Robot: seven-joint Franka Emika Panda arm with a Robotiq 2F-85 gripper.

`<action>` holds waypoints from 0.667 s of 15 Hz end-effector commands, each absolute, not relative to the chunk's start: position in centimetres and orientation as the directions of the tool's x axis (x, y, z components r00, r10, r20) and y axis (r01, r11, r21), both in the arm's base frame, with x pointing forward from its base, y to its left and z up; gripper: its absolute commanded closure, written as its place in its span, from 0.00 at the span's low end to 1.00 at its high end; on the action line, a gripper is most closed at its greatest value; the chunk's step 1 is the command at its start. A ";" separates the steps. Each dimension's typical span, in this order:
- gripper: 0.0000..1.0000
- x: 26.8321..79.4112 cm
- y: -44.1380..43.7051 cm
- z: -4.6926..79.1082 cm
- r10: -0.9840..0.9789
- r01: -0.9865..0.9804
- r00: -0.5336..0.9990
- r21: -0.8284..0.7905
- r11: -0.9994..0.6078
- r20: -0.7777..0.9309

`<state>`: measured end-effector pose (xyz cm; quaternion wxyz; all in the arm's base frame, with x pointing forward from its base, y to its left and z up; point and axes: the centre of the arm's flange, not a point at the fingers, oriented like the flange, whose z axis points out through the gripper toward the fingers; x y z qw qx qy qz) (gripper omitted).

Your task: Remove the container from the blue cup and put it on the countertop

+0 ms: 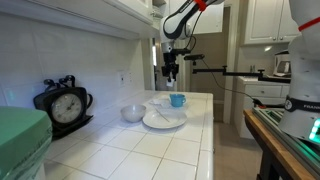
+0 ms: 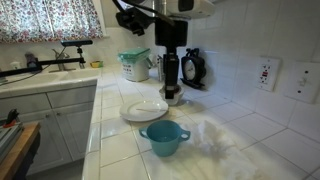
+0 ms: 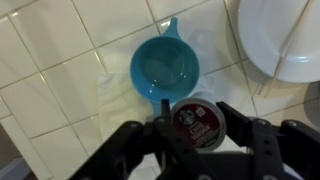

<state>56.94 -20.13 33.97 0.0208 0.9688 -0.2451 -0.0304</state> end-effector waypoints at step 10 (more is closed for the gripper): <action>0.76 65.7 -22.6 26.5 -0.419 -0.403 0.904 0.158 -0.902 -0.084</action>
